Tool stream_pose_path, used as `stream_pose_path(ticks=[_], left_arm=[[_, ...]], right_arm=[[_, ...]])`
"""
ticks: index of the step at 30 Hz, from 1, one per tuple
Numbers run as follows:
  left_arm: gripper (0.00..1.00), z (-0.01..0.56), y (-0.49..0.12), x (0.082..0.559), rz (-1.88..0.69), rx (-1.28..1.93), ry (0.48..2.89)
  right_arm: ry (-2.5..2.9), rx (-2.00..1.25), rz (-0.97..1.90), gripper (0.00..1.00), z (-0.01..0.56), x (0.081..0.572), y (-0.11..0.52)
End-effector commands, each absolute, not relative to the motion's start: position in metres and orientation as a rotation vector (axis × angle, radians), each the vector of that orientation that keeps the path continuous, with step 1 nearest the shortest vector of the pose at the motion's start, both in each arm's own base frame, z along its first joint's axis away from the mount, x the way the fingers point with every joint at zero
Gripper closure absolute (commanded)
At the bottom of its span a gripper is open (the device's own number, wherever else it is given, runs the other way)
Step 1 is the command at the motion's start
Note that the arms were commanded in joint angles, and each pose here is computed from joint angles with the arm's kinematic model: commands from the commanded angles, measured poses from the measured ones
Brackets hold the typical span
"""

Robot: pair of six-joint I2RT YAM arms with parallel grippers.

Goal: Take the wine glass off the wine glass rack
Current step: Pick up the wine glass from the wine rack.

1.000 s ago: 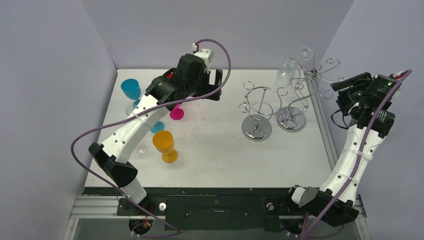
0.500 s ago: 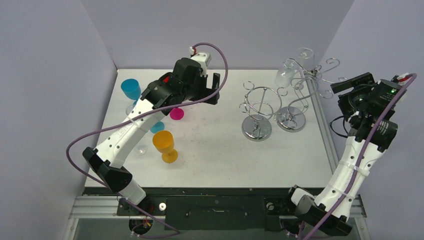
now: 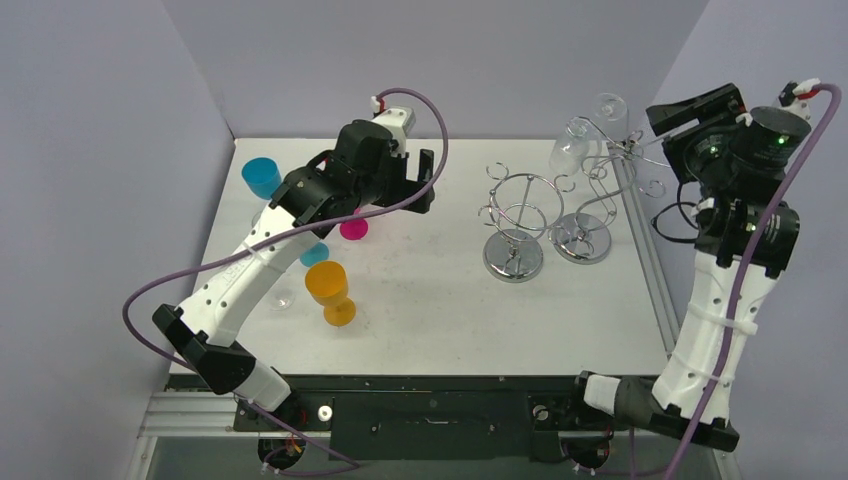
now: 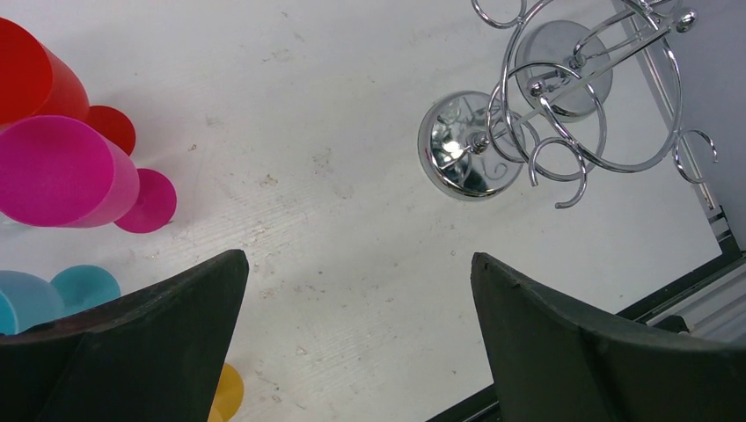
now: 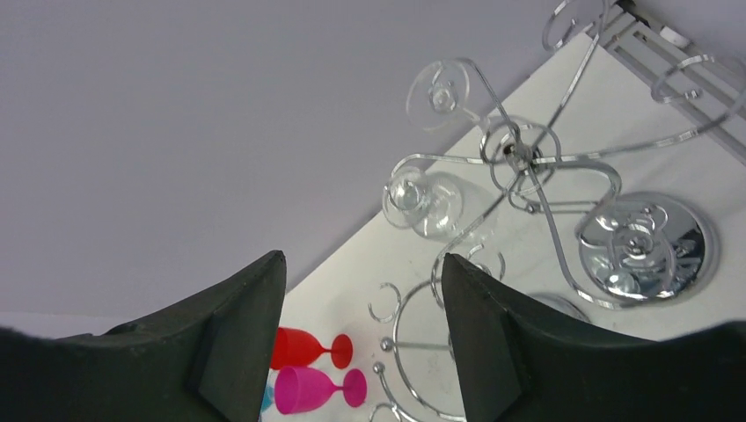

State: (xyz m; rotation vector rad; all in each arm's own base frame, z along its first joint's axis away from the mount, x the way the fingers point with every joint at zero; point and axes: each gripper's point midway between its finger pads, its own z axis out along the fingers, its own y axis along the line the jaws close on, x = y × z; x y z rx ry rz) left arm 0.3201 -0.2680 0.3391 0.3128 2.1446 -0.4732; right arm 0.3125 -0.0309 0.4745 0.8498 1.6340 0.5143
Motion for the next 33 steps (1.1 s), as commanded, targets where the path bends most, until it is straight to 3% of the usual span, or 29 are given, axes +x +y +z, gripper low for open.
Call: stream_pose_path(ticks=[1,13,24,33], left_arm=[[0.04,0.368,-0.268,0.316,-0.523,0.317,2.052],[0.04,0.363,-0.264,0.316,-0.494,0.327,2.066],[0.04,0.355,-0.273,0.323,-0.492,0.34,2.085],[0.04,0.351,-0.275,0.326,-0.489,0.345,2.093]], right_arm=[[1.53,0.853,0.463,0.4,0.501,0.362,-0.056],[1.648,0.808,0.525,0.47,0.466,0.466,-0.085],[1.754,0.84,0.605,0.6,0.413,0.493,-0.083],[1.813,0.857,0.615,0.62,0.388,0.498,-0.078]])
